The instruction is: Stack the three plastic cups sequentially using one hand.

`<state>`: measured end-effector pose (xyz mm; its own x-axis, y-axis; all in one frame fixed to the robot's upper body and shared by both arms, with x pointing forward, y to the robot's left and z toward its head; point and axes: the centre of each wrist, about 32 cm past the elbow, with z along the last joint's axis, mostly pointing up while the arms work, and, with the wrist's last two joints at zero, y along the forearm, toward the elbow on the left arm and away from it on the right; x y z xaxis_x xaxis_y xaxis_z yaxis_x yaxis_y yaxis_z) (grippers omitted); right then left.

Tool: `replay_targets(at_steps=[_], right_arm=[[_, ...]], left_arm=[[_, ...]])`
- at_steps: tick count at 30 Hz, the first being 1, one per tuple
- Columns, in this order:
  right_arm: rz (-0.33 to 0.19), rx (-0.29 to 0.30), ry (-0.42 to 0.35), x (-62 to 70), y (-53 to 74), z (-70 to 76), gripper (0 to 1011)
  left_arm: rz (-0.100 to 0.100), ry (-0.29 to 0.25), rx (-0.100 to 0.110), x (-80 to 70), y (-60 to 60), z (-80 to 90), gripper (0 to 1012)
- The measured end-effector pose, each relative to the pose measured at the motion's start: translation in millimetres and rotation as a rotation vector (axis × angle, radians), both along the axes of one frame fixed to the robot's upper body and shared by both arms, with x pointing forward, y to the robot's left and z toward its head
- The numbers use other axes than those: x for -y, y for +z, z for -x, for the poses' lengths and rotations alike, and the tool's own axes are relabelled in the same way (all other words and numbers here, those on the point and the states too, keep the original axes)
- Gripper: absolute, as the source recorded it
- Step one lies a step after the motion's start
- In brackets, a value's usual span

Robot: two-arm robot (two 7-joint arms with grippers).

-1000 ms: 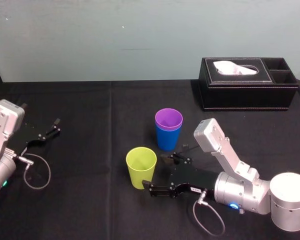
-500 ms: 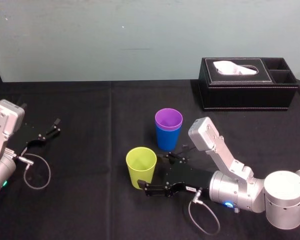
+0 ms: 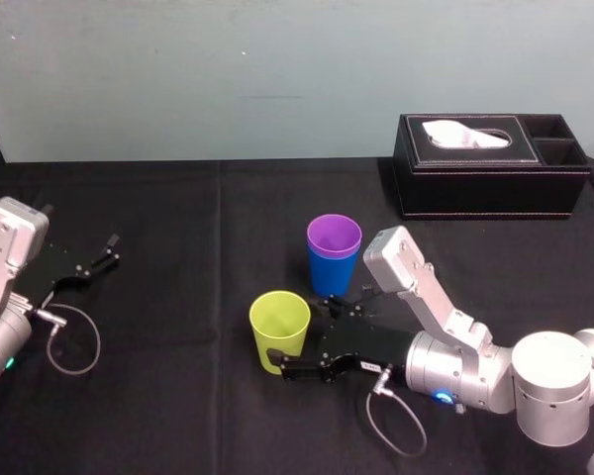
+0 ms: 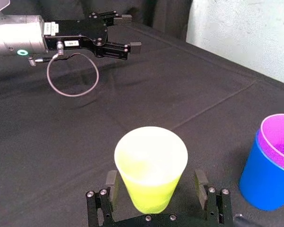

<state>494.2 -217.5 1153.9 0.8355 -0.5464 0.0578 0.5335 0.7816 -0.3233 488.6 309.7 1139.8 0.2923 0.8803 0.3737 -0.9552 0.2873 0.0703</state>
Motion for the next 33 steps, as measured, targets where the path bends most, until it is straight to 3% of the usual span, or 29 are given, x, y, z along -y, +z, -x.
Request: replay_targets(at_steps=[25, 33], right_arm=[[0.01, 0.025, 0.008, -8.2, 1.5, -5.6, 1004], [0.008, 0.025, 0.007, -8.0, 1.6, -5.5, 853]], left_arm=[[0.0, 0.0, 0.0, 0.0, 0.0, 0.0, 1010], [0.0, 0.0, 0.0, 0.0, 0.0, 0.0, 1010]])
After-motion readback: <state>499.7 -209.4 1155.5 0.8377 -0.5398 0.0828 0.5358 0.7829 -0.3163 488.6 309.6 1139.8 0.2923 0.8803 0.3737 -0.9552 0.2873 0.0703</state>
